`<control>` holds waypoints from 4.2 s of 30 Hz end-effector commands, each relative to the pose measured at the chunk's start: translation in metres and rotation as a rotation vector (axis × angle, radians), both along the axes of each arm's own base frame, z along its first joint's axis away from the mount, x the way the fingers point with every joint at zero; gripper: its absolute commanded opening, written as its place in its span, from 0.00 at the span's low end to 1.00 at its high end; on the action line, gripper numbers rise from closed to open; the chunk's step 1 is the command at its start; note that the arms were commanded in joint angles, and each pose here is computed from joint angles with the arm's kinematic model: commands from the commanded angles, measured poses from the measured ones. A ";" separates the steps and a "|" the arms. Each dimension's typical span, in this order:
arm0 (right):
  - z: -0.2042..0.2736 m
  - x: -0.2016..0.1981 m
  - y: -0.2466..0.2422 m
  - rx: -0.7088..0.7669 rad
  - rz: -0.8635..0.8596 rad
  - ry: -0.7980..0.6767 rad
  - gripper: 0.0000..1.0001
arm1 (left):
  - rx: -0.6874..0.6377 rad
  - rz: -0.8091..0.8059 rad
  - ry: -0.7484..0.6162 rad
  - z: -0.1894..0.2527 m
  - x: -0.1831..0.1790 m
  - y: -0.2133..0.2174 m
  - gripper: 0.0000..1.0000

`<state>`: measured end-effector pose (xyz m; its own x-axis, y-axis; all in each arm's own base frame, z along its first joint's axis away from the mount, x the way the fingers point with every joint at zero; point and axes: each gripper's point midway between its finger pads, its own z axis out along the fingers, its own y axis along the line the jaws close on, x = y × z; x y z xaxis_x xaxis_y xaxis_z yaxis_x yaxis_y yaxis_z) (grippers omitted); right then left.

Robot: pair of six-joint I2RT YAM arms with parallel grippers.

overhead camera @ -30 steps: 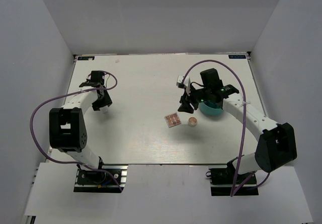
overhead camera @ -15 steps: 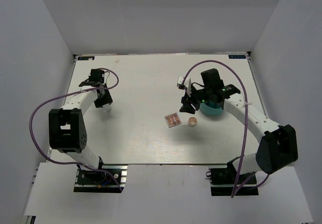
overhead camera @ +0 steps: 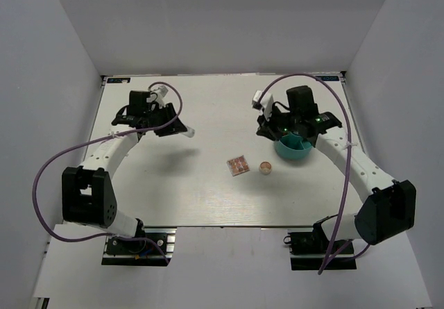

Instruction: Organize the makeup

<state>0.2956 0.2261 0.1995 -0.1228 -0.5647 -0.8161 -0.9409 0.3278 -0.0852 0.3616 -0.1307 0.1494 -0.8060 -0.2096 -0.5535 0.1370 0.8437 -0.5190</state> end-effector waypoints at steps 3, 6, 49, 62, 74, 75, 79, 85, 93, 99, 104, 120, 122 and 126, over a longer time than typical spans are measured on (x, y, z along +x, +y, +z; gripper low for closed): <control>0.079 0.054 -0.034 0.076 -0.284 -0.208 0.14 | -0.223 -0.305 -0.148 0.071 -0.013 -0.084 0.11; 0.103 0.073 -0.059 0.101 -0.422 -0.268 0.11 | -0.255 -0.425 -0.162 0.087 -0.022 -0.124 0.11; 0.138 0.078 -0.202 0.209 -0.896 -0.383 0.03 | -0.237 -0.717 -0.229 0.060 -0.023 -0.374 0.12; 0.136 0.075 -0.202 0.219 -0.889 -0.384 0.04 | -0.198 -0.701 -0.171 0.027 -0.020 -0.373 0.12; 0.136 0.073 -0.199 0.226 -0.874 -0.385 0.05 | -0.167 -0.705 -0.154 0.015 -0.023 -0.374 0.33; 0.136 0.073 -0.199 0.226 -0.874 -0.385 0.04 | -0.168 -0.702 -0.154 0.016 -0.023 -0.374 0.41; 0.135 0.072 -0.199 0.224 -0.873 -0.386 0.05 | -0.174 -0.693 -0.174 0.023 -0.020 -0.375 0.65; 0.133 0.071 -0.198 0.225 -0.866 -0.383 0.05 | -0.194 -0.678 -0.213 0.043 -0.017 -0.376 0.71; 0.134 0.061 -0.185 0.229 -0.774 -0.391 0.16 | -0.211 -0.641 -0.318 0.102 -0.018 -0.364 0.71; 0.116 0.020 -0.130 0.247 -0.378 -0.329 0.44 | -0.170 -0.541 -0.442 0.163 -0.020 -0.318 0.71; 0.091 -0.026 -0.093 0.273 -0.029 -0.231 0.43 | -0.085 -0.446 -0.476 0.170 -0.033 -0.267 0.61; -0.027 -0.085 -0.056 -0.020 0.461 -0.050 0.59 | -0.072 -0.101 -0.137 0.052 -0.125 -0.136 0.61; -0.030 -0.081 -0.039 -0.025 0.468 -0.059 0.64 | -0.038 -0.041 -0.143 0.046 -0.123 -0.122 0.64; -0.045 -0.072 -0.010 -0.085 0.498 -0.058 0.76 | -0.011 0.006 -0.141 0.049 -0.128 -0.106 0.65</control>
<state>0.2040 0.1991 0.1606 0.1950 -0.5809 -0.7903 -0.9767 -0.1886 -0.1023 0.2320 -0.2523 0.1898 -0.7463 -0.1598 -0.6462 0.2652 0.8190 -0.5089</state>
